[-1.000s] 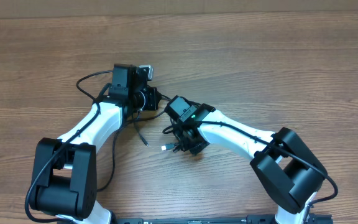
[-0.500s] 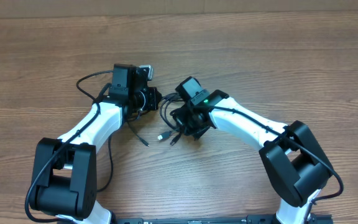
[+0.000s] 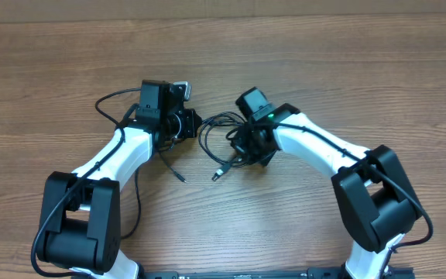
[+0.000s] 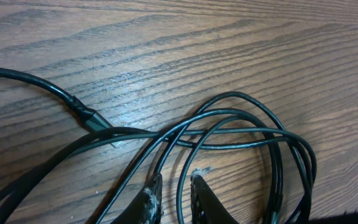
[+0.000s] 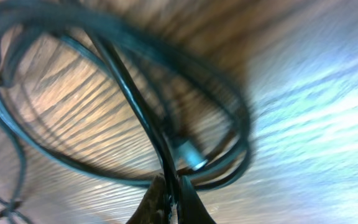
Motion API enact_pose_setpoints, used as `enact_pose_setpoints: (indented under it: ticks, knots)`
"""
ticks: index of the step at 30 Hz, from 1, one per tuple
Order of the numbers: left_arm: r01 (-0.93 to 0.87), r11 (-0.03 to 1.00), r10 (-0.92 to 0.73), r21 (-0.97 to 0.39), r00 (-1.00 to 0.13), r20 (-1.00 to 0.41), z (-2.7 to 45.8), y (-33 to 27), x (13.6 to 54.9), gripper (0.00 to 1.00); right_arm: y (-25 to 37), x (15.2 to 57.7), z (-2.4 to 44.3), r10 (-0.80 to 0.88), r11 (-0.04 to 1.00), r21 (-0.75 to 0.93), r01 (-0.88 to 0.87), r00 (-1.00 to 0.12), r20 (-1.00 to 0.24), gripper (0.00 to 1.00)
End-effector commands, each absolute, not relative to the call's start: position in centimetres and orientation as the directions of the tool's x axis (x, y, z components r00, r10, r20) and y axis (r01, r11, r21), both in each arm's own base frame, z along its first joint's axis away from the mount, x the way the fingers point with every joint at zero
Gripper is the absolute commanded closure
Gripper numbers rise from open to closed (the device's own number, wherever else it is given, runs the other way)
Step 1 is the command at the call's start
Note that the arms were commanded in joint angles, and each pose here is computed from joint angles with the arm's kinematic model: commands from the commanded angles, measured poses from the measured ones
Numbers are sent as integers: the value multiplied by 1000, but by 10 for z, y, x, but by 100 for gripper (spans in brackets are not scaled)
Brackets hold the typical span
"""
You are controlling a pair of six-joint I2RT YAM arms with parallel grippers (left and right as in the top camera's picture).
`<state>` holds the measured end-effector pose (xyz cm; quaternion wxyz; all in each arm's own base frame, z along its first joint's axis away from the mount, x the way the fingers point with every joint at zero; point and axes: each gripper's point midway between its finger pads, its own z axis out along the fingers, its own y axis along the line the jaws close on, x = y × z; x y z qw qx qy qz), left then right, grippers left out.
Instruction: Untangle cables
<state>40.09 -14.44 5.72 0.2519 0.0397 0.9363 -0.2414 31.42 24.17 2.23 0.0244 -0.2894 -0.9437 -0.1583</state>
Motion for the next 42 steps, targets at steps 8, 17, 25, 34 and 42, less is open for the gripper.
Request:
enact_pose_setpoints:
  ticks: [8,17,25,34,42]
  knots:
    - [214,878,-25,-429,-873,-488,53,-147,398,82,235,353,47,254,848,479,226,-967,8,96]
    - [213,878,-24,-428,-874,-485,52,-146,397,82,243,362,52,2,875,477,-83,-985,-175,96]
    - [212,879,-25,-427,-874,-486,52,-146,397,82,188,369,33,-49,979,182,-94,-971,-235,76]
    - [174,908,-38,-382,-872,-488,48,-132,401,77,246,378,88,-98,873,443,-207,-962,-255,55]
    - [91,893,-127,-440,-889,-441,48,-106,402,74,292,376,96,-110,813,524,-253,-951,-290,54]
